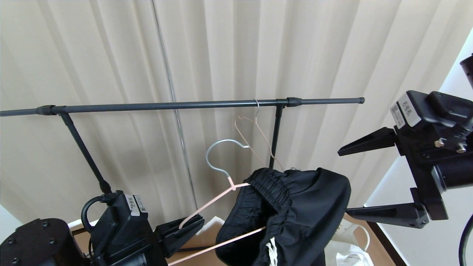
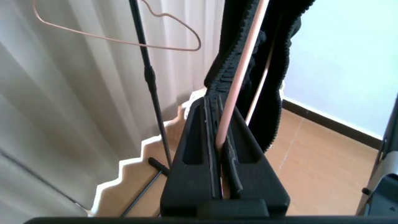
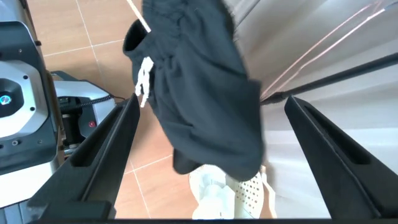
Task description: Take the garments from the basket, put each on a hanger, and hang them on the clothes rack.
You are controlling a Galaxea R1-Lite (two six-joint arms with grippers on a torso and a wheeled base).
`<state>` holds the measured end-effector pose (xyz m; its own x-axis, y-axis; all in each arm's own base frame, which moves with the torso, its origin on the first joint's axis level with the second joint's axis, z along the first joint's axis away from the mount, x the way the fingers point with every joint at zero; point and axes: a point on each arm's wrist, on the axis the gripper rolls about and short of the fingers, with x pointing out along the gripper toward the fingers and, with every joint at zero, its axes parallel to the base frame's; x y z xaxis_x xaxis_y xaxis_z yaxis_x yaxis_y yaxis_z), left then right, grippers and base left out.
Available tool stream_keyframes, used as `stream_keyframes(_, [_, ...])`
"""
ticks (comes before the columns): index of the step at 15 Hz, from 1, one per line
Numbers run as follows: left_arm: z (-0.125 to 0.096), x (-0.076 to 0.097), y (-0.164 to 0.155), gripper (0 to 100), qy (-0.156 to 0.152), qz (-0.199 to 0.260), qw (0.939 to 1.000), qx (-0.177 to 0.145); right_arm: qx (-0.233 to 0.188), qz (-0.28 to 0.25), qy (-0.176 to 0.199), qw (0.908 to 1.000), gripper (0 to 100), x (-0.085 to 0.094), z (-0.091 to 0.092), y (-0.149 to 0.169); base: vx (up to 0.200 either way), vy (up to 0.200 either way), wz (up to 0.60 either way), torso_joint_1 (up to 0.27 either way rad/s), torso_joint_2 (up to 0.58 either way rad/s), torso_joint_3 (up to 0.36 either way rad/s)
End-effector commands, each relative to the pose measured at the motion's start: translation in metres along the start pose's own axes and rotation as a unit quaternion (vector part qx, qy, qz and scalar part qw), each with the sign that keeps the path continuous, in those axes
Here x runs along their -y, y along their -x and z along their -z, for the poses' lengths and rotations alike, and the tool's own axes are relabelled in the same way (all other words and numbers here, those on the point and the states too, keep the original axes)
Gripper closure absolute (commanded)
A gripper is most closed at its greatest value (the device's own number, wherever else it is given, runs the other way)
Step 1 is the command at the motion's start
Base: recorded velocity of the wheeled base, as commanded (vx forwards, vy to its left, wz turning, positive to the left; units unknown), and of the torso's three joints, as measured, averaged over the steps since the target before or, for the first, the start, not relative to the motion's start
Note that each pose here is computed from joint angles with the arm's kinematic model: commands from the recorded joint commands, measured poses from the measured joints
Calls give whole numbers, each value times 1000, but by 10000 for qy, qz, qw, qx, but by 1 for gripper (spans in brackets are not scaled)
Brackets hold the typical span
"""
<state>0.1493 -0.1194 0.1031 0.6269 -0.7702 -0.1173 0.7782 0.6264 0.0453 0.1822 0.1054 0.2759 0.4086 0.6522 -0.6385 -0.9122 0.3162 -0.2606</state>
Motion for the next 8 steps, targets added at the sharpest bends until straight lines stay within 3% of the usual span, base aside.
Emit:
stream_keyframes(1, [3,-4,-1,100,26,-53,10000,-61,-63,-79,-21,9999,0,12,-6,-16,0,0,0,0,0,0])
stream_keyframes(8, [-3,4,1,100,-54,151,9998,76,-128,-484,146,9986,0,25,-27,-62,0,0,0,0,0,0])
